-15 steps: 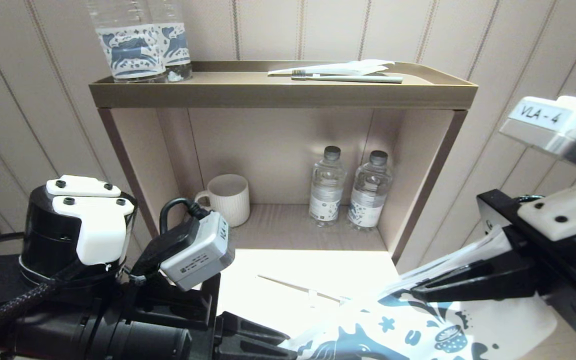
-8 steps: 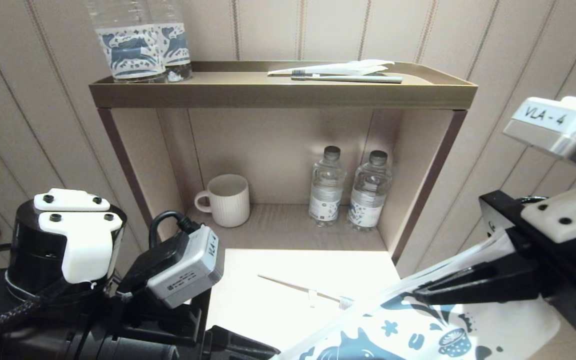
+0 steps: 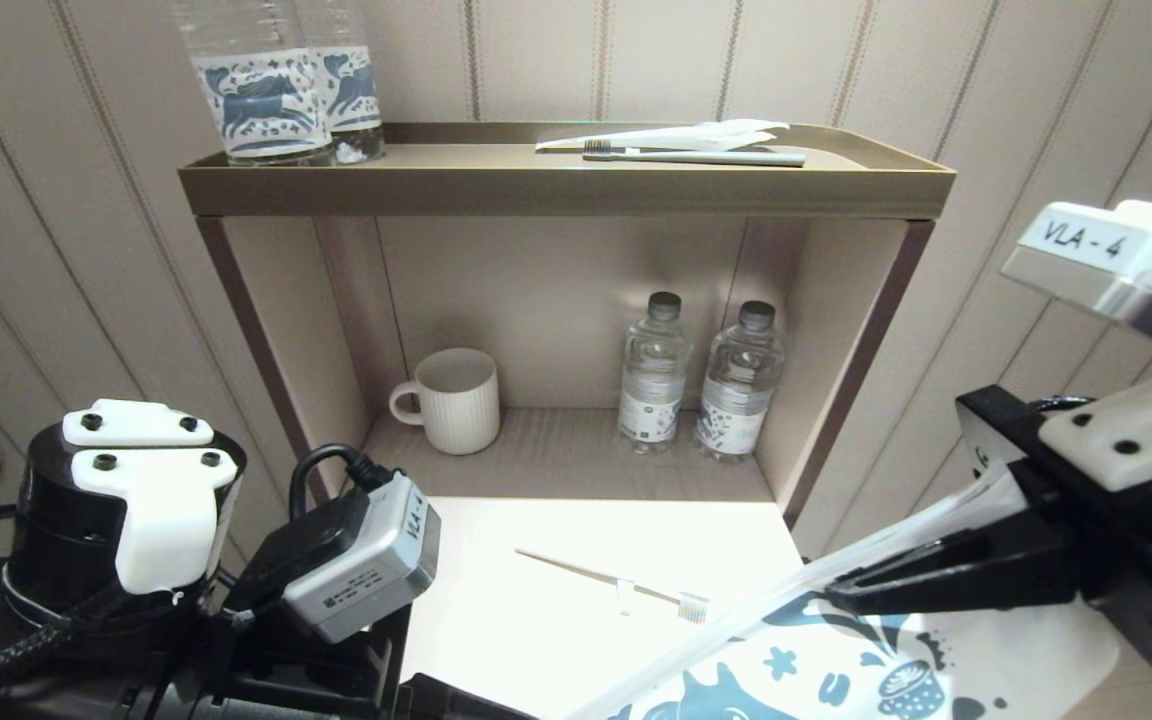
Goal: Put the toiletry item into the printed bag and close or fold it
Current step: Open the storage bag
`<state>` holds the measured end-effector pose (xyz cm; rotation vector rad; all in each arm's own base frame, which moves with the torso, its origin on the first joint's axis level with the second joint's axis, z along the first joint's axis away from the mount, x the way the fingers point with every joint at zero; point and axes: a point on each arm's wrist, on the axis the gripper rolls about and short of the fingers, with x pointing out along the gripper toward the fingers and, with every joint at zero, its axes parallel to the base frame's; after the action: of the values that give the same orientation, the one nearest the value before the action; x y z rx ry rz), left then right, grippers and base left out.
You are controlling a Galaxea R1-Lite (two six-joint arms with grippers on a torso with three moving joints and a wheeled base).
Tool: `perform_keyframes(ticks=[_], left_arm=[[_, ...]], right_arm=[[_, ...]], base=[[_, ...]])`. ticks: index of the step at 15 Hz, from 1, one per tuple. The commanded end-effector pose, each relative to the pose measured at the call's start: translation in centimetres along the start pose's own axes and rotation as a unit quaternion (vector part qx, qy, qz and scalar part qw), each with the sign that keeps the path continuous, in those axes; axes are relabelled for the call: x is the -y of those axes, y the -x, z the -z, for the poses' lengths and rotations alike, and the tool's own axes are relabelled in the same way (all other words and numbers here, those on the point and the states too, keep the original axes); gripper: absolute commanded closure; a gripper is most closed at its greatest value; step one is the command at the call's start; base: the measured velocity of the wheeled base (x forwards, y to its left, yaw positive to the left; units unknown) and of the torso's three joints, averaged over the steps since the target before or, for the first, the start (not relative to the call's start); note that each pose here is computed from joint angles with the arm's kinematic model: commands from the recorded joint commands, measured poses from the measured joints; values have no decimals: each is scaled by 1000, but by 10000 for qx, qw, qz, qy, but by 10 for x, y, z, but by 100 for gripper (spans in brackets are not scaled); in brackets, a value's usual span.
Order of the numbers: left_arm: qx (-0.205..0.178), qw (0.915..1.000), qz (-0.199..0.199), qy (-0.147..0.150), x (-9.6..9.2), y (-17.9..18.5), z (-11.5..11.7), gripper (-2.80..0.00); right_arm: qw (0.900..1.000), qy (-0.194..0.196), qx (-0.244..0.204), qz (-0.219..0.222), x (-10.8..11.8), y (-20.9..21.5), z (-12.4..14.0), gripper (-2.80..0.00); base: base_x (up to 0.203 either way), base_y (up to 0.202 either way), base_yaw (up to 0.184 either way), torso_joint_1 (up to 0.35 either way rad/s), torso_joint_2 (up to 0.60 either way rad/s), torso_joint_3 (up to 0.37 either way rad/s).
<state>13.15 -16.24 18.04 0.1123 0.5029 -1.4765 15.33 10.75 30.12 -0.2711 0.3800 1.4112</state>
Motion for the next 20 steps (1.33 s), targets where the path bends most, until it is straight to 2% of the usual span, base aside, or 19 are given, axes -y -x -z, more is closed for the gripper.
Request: perform_keyframes(ticks=[1, 20], left_arm=[[-47, 10000, 23, 28, 0, -1, 3, 0], [70, 9999, 5, -87, -4, -4, -9, 0]], right_arm=[[10000, -12, -12, -33, 1, -1, 1, 0], [10000, 0, -9, -43, 0, -1, 0, 0]], base=[[0, 0, 0, 0, 0, 0], [0, 0, 0, 0, 0, 0]])
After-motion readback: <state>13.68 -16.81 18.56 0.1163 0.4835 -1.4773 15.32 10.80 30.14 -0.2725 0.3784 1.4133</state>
